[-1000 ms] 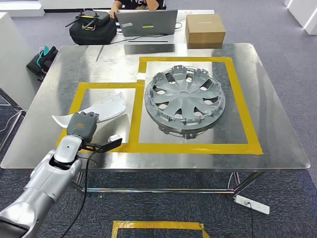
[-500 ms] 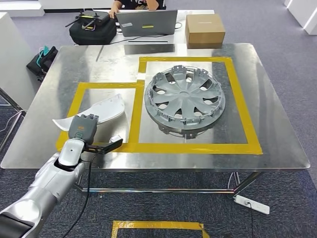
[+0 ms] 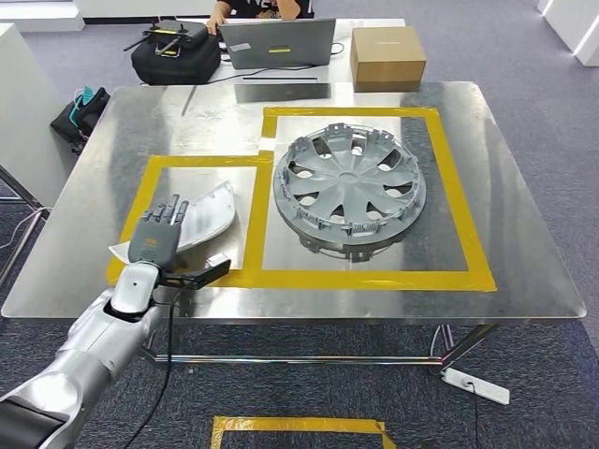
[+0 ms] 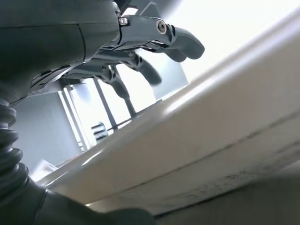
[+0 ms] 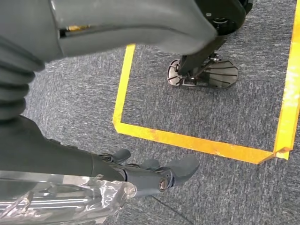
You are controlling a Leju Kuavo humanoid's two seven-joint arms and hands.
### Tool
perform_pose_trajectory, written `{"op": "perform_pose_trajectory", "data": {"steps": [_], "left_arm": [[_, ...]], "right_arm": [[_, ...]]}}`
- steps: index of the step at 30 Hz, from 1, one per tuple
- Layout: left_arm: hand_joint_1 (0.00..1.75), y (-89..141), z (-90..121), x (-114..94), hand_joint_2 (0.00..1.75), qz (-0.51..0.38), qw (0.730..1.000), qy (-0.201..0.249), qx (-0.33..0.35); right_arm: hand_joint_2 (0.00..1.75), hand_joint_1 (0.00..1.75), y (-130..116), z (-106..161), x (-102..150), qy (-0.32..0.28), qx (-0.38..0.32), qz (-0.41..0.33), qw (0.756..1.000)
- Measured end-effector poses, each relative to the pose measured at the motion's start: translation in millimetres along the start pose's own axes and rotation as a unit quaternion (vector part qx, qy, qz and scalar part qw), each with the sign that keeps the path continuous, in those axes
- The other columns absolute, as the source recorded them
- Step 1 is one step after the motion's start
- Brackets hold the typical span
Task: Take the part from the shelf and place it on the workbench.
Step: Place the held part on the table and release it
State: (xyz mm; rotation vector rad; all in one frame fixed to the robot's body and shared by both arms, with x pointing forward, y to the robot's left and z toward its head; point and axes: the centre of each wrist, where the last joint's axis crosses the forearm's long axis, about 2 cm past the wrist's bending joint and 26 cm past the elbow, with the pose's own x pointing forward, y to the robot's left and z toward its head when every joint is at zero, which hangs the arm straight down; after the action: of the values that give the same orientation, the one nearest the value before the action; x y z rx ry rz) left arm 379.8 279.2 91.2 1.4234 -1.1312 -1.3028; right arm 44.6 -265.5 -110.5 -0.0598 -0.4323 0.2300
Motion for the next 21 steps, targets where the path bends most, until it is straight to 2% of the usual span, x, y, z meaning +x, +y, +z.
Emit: {"op": "perform_pose_trajectory", "data": {"steps": [8,12,16,21], "left_arm": [[0.00,-1,0,-6,0.00,0.032,0.999,0.009,0.020],[0.00,-1,2,-9,0.00,0.139,0.989,0.001,0.051],[0.00,1,12,-8,0.00,0.265,0.960,0.001,0.095],[0.00,8,23,-7,0.00,0.329,0.936,0.008,0.128]], "right_arm": [[0.00,0.00,3,1,0,0.001,-0.001,-0.003,1.000],[0.00,0.00,6,1,-1,0.004,-0.003,-0.008,1.000],[0.00,0.00,11,3,-3,0.009,-0.006,-0.016,1.000],[0.00,0.00,15,4,-4,0.009,-0.007,-0.025,1.000]]}}
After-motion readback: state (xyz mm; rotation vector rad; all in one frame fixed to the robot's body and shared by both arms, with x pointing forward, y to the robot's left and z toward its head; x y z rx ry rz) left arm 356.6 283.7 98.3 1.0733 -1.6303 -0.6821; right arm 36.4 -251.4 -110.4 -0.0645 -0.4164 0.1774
